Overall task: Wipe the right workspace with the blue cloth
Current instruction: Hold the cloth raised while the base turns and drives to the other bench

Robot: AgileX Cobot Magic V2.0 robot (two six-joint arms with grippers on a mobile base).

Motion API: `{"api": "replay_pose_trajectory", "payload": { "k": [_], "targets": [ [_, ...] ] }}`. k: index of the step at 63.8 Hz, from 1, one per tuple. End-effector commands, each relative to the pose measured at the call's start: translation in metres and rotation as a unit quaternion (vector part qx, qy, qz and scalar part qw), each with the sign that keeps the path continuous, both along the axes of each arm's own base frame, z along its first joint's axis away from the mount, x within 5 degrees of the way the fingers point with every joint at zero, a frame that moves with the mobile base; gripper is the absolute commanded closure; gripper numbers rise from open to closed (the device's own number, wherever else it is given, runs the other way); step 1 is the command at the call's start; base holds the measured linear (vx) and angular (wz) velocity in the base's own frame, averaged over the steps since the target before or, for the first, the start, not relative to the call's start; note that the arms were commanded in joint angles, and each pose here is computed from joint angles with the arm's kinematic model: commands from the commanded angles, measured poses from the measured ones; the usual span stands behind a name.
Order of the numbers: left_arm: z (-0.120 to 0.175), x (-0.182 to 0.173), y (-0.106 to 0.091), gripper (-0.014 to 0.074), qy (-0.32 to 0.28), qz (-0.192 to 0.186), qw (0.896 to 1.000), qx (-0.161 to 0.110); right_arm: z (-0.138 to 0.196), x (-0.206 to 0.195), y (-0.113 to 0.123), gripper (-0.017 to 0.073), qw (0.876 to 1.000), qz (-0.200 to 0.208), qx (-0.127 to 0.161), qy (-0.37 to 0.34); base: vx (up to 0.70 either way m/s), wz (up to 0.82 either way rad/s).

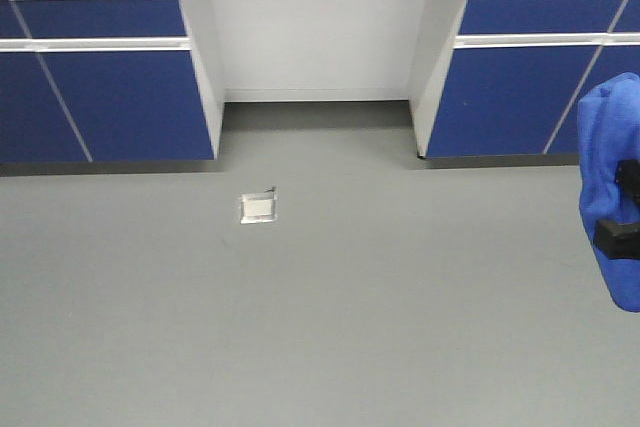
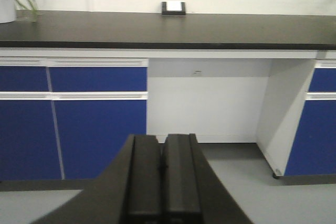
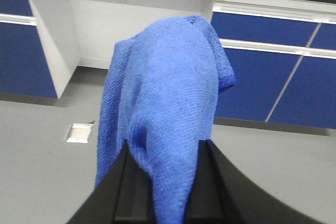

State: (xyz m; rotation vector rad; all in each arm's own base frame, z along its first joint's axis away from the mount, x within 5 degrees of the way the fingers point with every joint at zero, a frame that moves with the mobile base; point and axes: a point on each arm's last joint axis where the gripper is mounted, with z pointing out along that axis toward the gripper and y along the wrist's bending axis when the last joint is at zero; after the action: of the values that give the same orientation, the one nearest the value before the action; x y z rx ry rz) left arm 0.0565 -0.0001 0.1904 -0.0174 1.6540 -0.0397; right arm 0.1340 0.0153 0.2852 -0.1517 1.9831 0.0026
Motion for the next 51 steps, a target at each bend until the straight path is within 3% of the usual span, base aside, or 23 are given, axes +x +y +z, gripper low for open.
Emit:
{"api": "replay_pose_trajectory", "payload": {
  "k": [1,28,51],
  "targets": [
    [-0.0019,0.0003,-0.0013,0.0599,-0.034,-0.008,0.999,-0.005,0.0158,0.0033,0.0019,0.0564,0.999,0.011,-0.001,-0.051,0.08,-0.35],
    [-0.0019,0.0003,-0.0013,0.0599,-0.034,-0.008,0.999,-0.005,0.0157,0.0032,0.0018,0.0564,0.999,0.011,-0.001,-0.050,0.14,-0.27],
    [-0.0019,0.0003,-0.0013,0.0599,-0.034,-0.008,0.999,-0.005,0.0154,0.0031,0.0017,0.0564,0.999,0.011,-0.001,-0.048,0.24,-0.05]
  ]
}}
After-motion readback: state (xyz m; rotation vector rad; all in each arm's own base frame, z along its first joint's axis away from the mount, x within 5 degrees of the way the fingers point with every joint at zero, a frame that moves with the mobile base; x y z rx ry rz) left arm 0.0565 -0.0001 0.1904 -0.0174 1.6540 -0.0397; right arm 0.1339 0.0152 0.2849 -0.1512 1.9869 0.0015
